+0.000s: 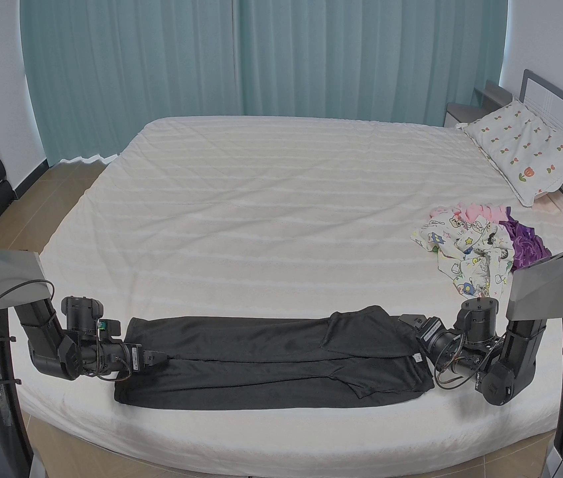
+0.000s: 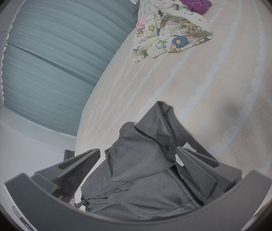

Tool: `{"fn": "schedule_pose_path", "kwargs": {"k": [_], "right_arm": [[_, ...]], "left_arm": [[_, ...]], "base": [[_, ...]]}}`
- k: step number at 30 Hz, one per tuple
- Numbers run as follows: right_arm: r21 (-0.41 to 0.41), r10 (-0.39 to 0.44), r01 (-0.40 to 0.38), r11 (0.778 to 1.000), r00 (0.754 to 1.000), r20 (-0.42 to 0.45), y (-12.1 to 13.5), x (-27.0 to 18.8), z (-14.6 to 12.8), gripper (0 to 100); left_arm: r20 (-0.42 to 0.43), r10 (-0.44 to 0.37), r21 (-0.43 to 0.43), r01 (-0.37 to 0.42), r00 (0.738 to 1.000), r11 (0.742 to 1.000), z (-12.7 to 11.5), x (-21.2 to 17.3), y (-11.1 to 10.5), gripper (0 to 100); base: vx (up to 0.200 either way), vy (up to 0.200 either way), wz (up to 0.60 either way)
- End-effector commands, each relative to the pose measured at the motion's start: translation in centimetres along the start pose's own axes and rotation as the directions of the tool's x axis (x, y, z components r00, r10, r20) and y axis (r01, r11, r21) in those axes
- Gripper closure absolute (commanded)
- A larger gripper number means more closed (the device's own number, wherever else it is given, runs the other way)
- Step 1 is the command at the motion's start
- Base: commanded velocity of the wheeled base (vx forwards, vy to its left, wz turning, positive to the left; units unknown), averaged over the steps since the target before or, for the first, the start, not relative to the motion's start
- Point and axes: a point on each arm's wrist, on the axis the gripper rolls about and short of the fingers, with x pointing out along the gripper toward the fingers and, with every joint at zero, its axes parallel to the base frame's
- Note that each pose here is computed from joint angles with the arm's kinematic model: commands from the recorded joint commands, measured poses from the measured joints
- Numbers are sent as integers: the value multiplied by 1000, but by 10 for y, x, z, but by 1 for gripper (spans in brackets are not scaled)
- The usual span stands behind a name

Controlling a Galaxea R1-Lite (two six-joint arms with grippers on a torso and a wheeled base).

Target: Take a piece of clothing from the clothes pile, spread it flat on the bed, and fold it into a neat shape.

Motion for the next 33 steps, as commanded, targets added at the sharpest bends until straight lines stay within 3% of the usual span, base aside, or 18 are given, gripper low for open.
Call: {"fn": "schedule_pose_path", "kwargs": {"k": [1, 3, 4, 21, 33], "right_arm": [[-1, 0, 0, 1000, 1000, -1, 0, 0, 0, 0], [-1, 0, 0, 1000, 1000, -1, 0, 0, 0, 0], [0, -1, 1, 1000, 1000, 0, 0, 0, 0, 0], [-1, 0, 0, 1000, 1000, -2, 0, 0, -1, 0], [1, -1, 1, 1000, 1000, 1, 0, 0, 0, 0]], "left_arm": [[-14, -5, -2, 5, 1000, 1000, -3, 4, 0, 0], [-17, -18, -3, 18, 1000, 1000, -4, 5, -1, 0], [-18, -26, -3, 26, 1000, 1000, -4, 6, -1, 100], [31, 3, -21, -3, 1000, 1000, 6, -10, 9, 100], [61, 67, -88, -61, 996, 994, 16, -33, 39, 100]], "base": [[0, 0, 0], [0, 0, 0], [0, 0, 0], [0, 0, 0], [0, 0, 0]]}}
